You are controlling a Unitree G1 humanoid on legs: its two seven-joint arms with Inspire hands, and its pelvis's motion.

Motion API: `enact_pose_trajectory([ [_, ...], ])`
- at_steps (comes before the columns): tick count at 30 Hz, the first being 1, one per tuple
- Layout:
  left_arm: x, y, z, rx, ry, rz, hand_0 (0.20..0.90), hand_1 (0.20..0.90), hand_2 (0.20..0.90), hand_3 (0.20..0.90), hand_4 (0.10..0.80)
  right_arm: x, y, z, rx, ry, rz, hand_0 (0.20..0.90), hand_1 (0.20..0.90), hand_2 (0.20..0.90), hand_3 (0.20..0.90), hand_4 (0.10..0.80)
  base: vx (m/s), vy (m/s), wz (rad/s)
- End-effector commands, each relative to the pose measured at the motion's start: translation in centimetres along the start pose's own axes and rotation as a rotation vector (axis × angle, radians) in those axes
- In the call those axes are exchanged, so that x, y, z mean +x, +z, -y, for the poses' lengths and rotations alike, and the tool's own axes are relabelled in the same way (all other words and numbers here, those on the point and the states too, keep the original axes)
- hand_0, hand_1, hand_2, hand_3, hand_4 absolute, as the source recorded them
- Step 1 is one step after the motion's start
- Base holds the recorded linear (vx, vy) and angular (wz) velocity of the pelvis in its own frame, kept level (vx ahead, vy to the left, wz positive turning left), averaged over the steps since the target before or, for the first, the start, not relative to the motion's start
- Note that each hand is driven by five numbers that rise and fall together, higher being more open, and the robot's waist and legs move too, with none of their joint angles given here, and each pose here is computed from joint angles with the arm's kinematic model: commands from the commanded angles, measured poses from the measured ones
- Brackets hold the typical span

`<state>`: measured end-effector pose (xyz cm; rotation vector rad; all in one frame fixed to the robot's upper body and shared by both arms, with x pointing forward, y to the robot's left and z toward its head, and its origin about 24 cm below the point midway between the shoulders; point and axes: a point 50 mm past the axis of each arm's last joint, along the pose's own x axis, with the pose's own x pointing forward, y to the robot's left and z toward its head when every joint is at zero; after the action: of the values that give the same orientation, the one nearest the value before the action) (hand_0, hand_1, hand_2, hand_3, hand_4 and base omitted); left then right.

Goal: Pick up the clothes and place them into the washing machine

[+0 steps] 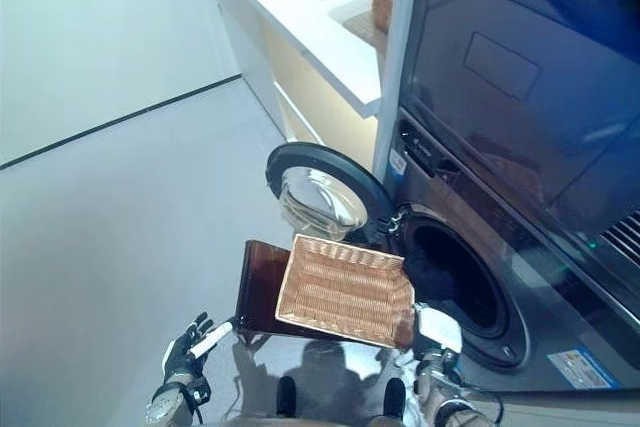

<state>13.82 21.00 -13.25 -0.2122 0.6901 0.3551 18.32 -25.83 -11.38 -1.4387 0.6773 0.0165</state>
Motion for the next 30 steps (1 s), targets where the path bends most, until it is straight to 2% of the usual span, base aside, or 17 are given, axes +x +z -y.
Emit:
enact_pose_trajectory([
  [1, 1.8, 7.5, 3.3, -0.081, -0.139, 0.29, 0.9, 0.9, 0.9, 0.9, 0.8, 4.4, -0.2, 9.3, -0.096, -0.32, -0.007, 0.9, 0.9, 0.9, 0.9, 0.8, -0.172, 0.015, 0.21],
  [7, 0.8, 10.8, 5.5, -0.156, -0.289, 0.427, 0.9, 0.9, 0.9, 0.9, 0.8, 5.9, -1.7, 16.0, -0.182, -0.5, -0.072, 0.9, 0.9, 0.9, 0.9, 0.8, -0.138, 0.013, 0.1],
  [10, 0.4, 11.4, 6.0, -0.176, -0.326, 0.452, 0.9, 0.9, 0.9, 0.9, 0.8, 6.0, -2.3, 17.3, -0.191, -0.53, -0.089, 0.9, 0.9, 0.9, 0.9, 0.8, -0.071, 0.005, 0.12],
  [14, -0.2, 12.1, 6.5, -0.218, -0.379, 0.481, 0.9, 0.9, 0.9, 0.9, 0.8, 6.2, -3.2, 20.7, -0.237, -0.623, -0.136, 0.9, 0.9, 0.9, 0.9, 0.8, -0.07, 0.016, 0.05],
  [19, -1.0, 12.9, 6.9, -0.264, -0.419, 0.517, 0.9, 0.9, 0.9, 0.9, 0.8, 6.1, -4.0, 23.7, -0.207, -0.706, -0.183, 0.9, 0.9, 0.9, 0.9, 0.8, -0.052, 0.021, 0.04],
  [30, -1.5, 13.1, 6.5, -0.293, -0.428, 0.531, 0.9, 0.9, 0.9, 0.9, 0.8, 5.8, -3.6, 27.1, -0.076, -0.839, -0.216, 0.9, 0.9, 0.9, 0.9, 0.8, -0.029, 0.014, -0.02],
])
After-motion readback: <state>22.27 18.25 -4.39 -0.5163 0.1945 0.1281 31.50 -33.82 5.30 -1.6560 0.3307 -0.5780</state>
